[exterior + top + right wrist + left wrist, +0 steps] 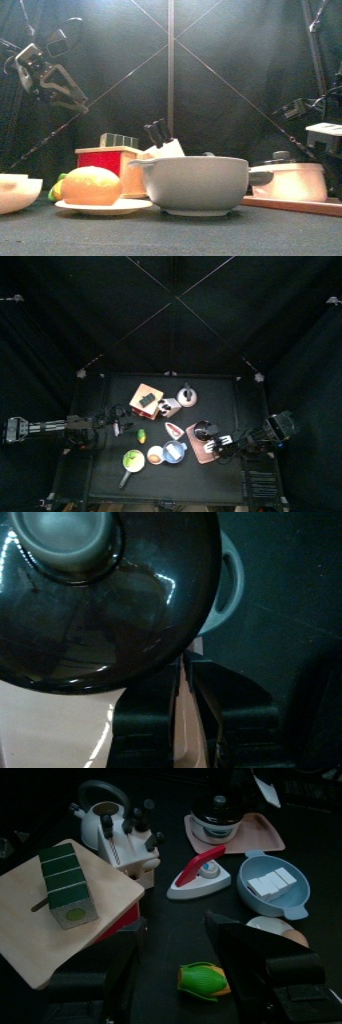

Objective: Push plate back

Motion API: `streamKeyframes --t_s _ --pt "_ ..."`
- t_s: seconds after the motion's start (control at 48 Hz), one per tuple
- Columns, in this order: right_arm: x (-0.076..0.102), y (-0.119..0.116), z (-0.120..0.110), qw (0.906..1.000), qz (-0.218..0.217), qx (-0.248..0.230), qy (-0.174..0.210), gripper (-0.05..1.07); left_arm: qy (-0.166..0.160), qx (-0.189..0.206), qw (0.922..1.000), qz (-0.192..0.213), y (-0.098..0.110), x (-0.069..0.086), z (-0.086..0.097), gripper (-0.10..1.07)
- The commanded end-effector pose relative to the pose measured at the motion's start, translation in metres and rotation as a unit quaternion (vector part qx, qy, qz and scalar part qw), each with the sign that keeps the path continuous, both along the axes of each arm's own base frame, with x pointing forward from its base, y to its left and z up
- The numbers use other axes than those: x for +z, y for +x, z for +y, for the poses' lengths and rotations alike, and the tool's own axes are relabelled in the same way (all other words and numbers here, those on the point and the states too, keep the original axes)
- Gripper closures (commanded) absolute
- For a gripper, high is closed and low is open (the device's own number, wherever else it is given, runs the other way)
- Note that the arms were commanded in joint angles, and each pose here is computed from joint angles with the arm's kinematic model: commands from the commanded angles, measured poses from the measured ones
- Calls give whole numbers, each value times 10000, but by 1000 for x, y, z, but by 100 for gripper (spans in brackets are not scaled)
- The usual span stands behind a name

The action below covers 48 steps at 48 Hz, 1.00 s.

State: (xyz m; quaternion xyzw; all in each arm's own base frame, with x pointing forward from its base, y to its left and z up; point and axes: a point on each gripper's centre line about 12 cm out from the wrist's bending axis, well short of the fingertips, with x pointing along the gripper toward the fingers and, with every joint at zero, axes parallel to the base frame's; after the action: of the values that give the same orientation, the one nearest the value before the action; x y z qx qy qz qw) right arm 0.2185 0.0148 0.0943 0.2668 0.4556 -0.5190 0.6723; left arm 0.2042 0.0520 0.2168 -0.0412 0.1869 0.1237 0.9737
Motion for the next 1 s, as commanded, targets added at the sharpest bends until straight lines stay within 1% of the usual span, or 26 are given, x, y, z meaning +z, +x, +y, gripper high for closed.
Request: streamKeyframes --t_s 0.0,0.125,0.312,0.625,0.833,0.979 --pt "6 1 -7 9998 -160 -87 14 48 17 2 10000 -74 2 5 1 11" --pt "4 -2 -18 9996 -180 -195 4 48 17 2 10000 -74 2 5 1 11" --pt "4 -10 -37 9991 -196 -356 -114 48 19 2 10000 -81 2 6 1 11" --pt "8 -12 -65 9974 -586 -365 -198 48 17 2 10000 -74 2 5 1 11" --pt "7 -12 -78 9966 -704 -364 -216 48 16 5 10000 -67 2 5 1 11" --pt "4 -17 -87 9963 -697 -453 -226 48 23 2 10000 -65 2 5 1 11"
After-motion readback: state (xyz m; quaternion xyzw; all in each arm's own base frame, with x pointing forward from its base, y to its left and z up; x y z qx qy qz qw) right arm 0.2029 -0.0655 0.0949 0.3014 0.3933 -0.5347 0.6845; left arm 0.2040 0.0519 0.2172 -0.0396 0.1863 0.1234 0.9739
